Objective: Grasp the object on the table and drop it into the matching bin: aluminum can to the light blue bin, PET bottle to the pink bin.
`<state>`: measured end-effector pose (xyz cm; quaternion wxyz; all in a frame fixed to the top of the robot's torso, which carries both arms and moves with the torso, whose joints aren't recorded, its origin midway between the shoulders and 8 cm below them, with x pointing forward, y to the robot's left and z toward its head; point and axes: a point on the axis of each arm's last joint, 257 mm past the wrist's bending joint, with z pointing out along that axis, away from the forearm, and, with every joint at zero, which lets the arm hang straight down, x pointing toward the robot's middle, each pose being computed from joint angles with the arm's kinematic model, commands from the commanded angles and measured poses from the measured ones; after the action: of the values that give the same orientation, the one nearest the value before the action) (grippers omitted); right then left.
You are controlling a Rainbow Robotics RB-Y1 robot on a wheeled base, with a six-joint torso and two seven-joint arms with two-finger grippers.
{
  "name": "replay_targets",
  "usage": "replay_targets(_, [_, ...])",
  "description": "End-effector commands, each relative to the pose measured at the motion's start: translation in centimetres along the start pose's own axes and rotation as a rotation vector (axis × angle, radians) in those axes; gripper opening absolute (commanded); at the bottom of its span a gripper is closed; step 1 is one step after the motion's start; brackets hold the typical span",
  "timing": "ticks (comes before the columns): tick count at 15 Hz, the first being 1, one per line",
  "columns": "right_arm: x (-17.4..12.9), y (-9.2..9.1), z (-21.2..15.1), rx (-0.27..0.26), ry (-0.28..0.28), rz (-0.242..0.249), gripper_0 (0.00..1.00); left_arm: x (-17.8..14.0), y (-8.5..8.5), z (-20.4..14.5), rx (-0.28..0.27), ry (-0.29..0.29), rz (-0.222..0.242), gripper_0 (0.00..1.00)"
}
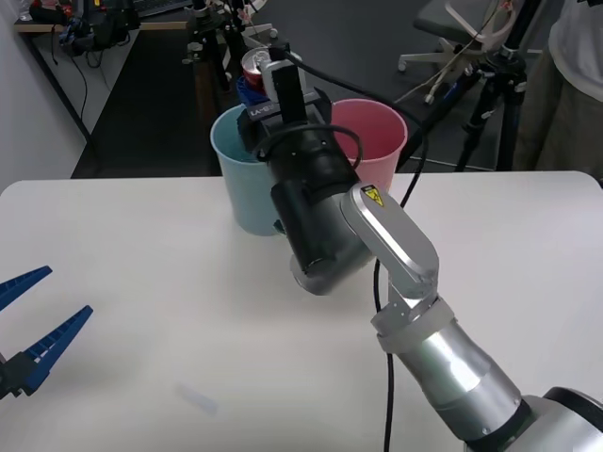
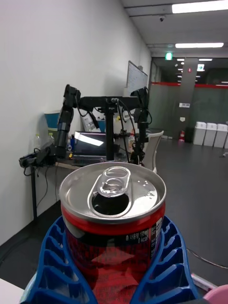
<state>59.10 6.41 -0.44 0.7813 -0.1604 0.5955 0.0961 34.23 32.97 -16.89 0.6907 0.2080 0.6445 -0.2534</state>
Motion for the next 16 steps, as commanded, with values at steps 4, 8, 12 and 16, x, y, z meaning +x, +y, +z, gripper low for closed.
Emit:
replay_targets(4, [3.0,-2.0,2.9,0.037,0.078,-0.058,0.00,0.0,0.0,0.0,0.000,0.000,0.000,1.00])
replay_targets(8, [4.3,-3.1,4.0,0.053,0.116,-0.077,0.00,0.0,0.0,0.0,0.000,0.000,0.000,1.00])
replay_targets(12, [4.6,-3.2,4.6,0.046,0.129,-0.038,0.00,0.0,0.0,0.0,0.000,0.000,0.000,1.00])
replay_targets(16, [4.4,-2.7,4.7,0.026,0.122,0.020,0.00,0.0,0.0,0.0,0.000,0.000,0.000,1.00])
